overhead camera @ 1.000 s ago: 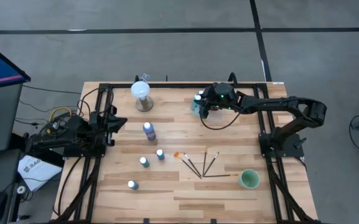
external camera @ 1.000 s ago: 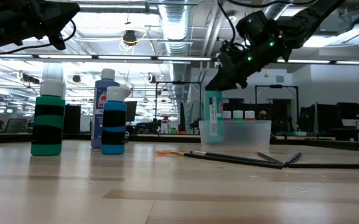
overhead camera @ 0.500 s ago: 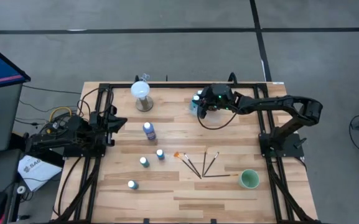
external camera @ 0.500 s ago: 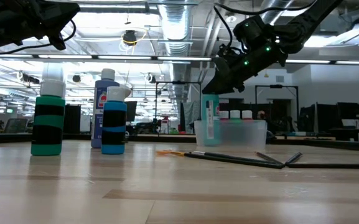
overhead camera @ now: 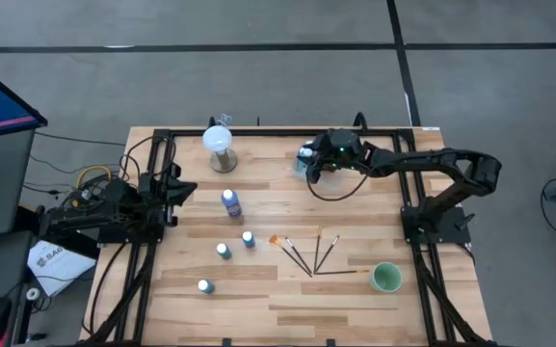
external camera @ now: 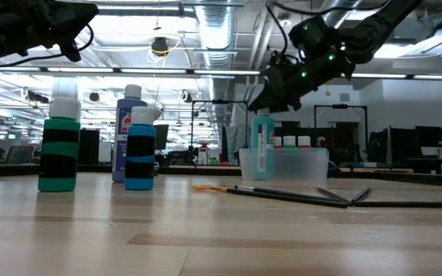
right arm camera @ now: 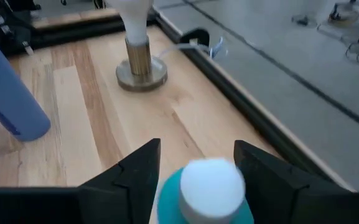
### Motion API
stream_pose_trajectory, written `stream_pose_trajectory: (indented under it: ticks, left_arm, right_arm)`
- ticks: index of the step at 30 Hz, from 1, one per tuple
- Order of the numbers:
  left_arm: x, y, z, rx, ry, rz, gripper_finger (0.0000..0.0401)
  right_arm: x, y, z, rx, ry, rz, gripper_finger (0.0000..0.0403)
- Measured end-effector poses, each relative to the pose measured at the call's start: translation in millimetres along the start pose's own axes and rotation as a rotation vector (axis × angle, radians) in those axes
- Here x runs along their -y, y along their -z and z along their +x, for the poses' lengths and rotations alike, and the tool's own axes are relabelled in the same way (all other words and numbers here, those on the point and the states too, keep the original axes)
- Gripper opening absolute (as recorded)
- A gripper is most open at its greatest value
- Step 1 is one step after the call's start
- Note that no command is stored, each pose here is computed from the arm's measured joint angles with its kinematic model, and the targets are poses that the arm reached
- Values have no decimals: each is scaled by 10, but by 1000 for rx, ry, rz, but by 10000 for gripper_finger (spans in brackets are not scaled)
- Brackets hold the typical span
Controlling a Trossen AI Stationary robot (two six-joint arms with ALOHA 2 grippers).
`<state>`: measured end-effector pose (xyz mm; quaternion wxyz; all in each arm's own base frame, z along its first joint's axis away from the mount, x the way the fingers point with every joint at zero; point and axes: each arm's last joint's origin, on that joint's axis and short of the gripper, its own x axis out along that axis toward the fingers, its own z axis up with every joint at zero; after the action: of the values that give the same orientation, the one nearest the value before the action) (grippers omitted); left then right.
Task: Pick & Place Paint Supplies
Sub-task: Put the large light blue paint bottle into the transparent bin
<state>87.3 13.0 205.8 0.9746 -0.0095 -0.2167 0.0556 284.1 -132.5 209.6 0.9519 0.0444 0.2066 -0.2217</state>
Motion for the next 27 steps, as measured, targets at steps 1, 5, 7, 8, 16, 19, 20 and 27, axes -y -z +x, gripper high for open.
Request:
stream_pose_trajectory:
  ticks: [1, 5, 7, 8, 16, 19, 20, 27]
  left_arm:
    - [0, -1, 0, 0, 0, 0, 2]
    - [0, 0, 0, 0, 0, 0, 2]
    - [0, 0, 0, 0, 0, 0, 2]
    - [0, 0, 0, 0, -1, 0, 2]
    - [0, 0, 0, 0, 0, 0, 2]
    - [0, 0, 0, 0, 0, 0, 2]
    - [0, -1, 0, 0, 0, 0, 2]
    - [0, -1, 0, 0, 0, 0, 2]
  right_arm:
    - [0, -33, -30, 15, 0, -2, 199]
    - [0, -210, -213, 71, -1, -17, 200]
    - [-1, -281, -335, 85, -2, -19, 200]
    - [0, -299, -398, 80, -2, -12, 197]
    - [-31, 17, -547, -113, -9, 41, 24]
    - [-47, 186, -497, -140, -11, 79, 15]
    - [-48, 244, -472, -151, -10, 86, 12]
    - [-51, 521, -228, -203, -2, 106, 1]
